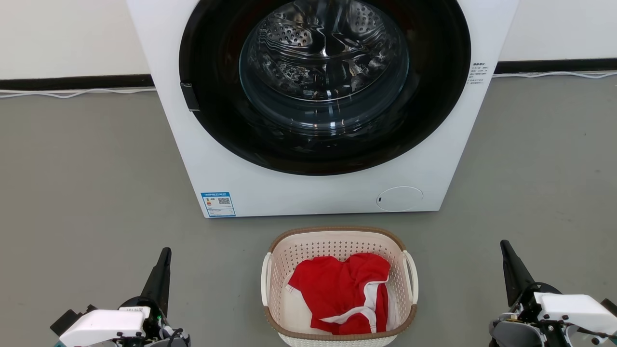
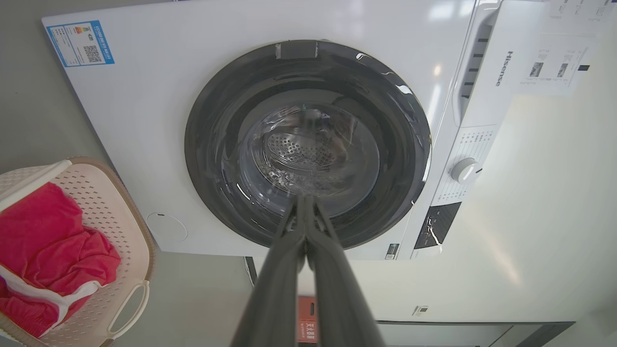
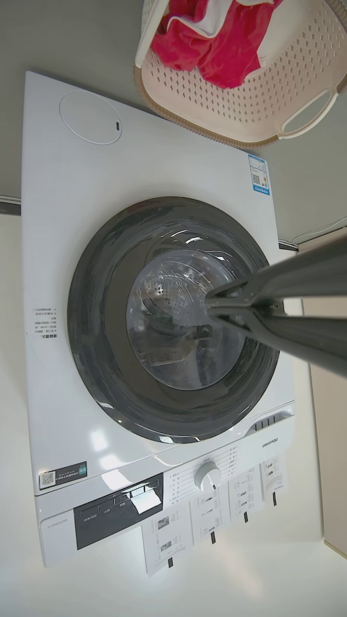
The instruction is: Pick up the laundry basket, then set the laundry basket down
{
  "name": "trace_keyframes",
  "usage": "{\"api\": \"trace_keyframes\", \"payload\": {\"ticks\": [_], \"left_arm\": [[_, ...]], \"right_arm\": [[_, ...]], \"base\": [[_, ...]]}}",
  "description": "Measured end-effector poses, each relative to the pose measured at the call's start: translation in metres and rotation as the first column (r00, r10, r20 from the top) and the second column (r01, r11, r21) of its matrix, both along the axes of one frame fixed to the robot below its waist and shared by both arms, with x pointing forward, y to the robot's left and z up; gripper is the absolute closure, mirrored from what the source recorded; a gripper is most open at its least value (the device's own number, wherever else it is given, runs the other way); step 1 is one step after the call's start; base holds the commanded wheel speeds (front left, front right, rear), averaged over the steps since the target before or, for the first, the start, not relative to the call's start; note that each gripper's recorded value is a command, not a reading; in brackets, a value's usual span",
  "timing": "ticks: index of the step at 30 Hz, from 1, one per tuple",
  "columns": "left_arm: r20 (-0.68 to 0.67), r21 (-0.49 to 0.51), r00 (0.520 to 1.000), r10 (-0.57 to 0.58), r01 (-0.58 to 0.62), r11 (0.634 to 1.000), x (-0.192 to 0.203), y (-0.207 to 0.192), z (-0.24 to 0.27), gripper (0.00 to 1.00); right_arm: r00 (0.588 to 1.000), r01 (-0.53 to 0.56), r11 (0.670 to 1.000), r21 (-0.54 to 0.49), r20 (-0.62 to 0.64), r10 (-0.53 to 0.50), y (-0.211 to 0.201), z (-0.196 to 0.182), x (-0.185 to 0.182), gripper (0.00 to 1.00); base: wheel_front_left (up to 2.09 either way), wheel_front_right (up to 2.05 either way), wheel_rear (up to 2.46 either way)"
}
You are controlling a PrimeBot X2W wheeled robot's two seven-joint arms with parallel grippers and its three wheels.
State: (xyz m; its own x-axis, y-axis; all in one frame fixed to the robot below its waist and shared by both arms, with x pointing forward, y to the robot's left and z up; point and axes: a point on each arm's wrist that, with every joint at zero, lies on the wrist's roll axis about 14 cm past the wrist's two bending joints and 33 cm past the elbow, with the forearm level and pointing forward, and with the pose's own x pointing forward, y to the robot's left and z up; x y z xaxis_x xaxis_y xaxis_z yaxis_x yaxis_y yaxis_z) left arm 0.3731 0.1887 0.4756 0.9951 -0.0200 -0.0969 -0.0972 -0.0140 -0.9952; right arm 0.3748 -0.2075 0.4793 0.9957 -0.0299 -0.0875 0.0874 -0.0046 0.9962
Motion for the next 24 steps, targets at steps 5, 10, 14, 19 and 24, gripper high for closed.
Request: {"api": "trace_keyframes", "payload": {"ticks": [5,10,14,19,24], "left_arm": [[0.0,0.0,1.0,0.0,0.0,1.0,0.0,0.0,0.0,1.0],[0.0,0.0,1.0,0.0,0.0,1.0,0.0,0.0,0.0,1.0],[0.0,0.0,1.0,0.0,0.0,1.0,0.0,0.0,0.0,1.0],[0.0,0.0,1.0,0.0,0.0,1.0,0.0,0.0,0.0,1.0],[0.0,0.0,1.0,0.0,0.0,1.0,0.0,0.0,0.0,1.0]], "right_arm": [[1.0,0.0,1.0,0.0,0.0,0.0,0.0,0.0,0.0,1.0],[1.0,0.0,1.0,0.0,0.0,0.0,0.0,0.0,0.0,1.0],[1.0,0.0,1.0,0.0,0.0,0.0,0.0,0.0,0.0,1.0],[1.0,0.0,1.0,0.0,0.0,0.0,0.0,0.0,0.0,1.0],[1.0,0.0,1.0,0.0,0.0,0.0,0.0,0.0,0.0,1.0]], "base": [[0.0,0.0,0.0],[0.0,0.0,0.0],[0.0,0.0,0.0],[0.0,0.0,0.0],[0.0,0.0,0.0]]}}
